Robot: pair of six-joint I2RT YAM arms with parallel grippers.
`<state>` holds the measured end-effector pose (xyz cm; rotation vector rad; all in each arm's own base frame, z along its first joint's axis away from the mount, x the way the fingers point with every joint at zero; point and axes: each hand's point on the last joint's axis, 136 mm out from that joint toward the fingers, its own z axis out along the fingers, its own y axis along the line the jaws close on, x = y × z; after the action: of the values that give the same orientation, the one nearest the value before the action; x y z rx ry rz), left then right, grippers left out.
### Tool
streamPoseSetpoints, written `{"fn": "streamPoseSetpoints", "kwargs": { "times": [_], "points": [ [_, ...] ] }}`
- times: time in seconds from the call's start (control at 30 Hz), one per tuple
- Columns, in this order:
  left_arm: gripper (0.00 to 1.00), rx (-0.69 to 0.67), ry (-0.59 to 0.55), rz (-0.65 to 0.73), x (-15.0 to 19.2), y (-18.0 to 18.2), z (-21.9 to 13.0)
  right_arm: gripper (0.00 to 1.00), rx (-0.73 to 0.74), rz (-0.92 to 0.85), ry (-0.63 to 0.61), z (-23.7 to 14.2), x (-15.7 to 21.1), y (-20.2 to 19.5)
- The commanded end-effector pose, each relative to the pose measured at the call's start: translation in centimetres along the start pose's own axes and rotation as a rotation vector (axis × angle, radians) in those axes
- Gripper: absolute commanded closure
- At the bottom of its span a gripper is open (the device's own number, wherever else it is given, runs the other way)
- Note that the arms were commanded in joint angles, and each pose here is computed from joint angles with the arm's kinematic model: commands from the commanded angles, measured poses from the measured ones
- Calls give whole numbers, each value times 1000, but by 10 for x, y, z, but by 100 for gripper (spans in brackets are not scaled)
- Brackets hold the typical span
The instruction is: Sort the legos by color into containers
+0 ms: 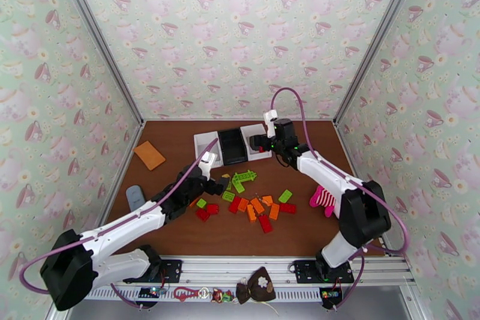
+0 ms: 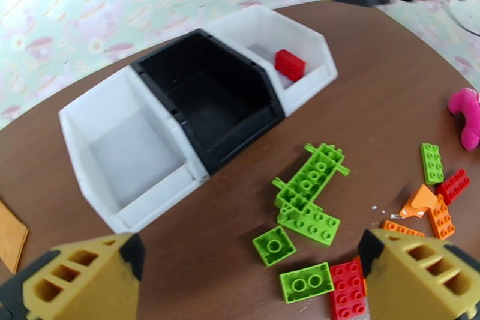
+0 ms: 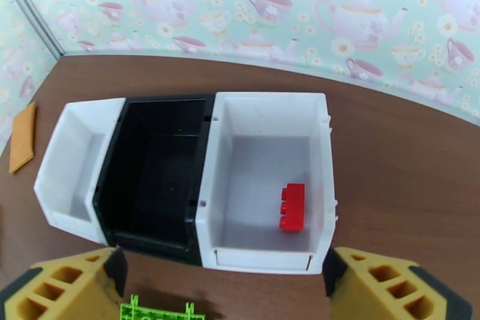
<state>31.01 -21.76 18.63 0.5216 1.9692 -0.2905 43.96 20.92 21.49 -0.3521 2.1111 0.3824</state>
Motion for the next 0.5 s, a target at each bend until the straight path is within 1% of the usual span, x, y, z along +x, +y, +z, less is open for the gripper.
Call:
{"fn": "streamPoseSetpoints", "kwargs": {
  "times": [0.0, 0.07, 0.1, 0.13, 0.2, 0.3, 0.33, 0.47],
  "points": [
    [0, -19, 124, 2, 19, 2, 4, 1, -66, -6, 34, -19, 19, 11],
    [0, 26, 178, 52, 26, -5, 7, 1, -96, -10, 42, -29, 27, 16],
    [0, 47, 224, 67, 32, -8, 8, 1, -109, -13, 47, -35, 31, 18],
    [0, 37, 269, 57, 37, -4, 10, 1, -115, -16, 56, -38, 35, 19],
    [0, -10, 371, -5, 44, 6, 14, 1, -113, -21, 80, -46, 43, 18],
    [0, -74, 477, -78, 55, 9, 21, 1, -90, -27, 104, -54, 52, 14],
    [0, -106, 479, -112, 50, 10, 24, 1, -87, -28, 107, -56, 54, 14],
    [2, -208, 540, -204, 61, 11, 35, 1, -101, -25, 109, -62, 57, 16]
  ]
}}
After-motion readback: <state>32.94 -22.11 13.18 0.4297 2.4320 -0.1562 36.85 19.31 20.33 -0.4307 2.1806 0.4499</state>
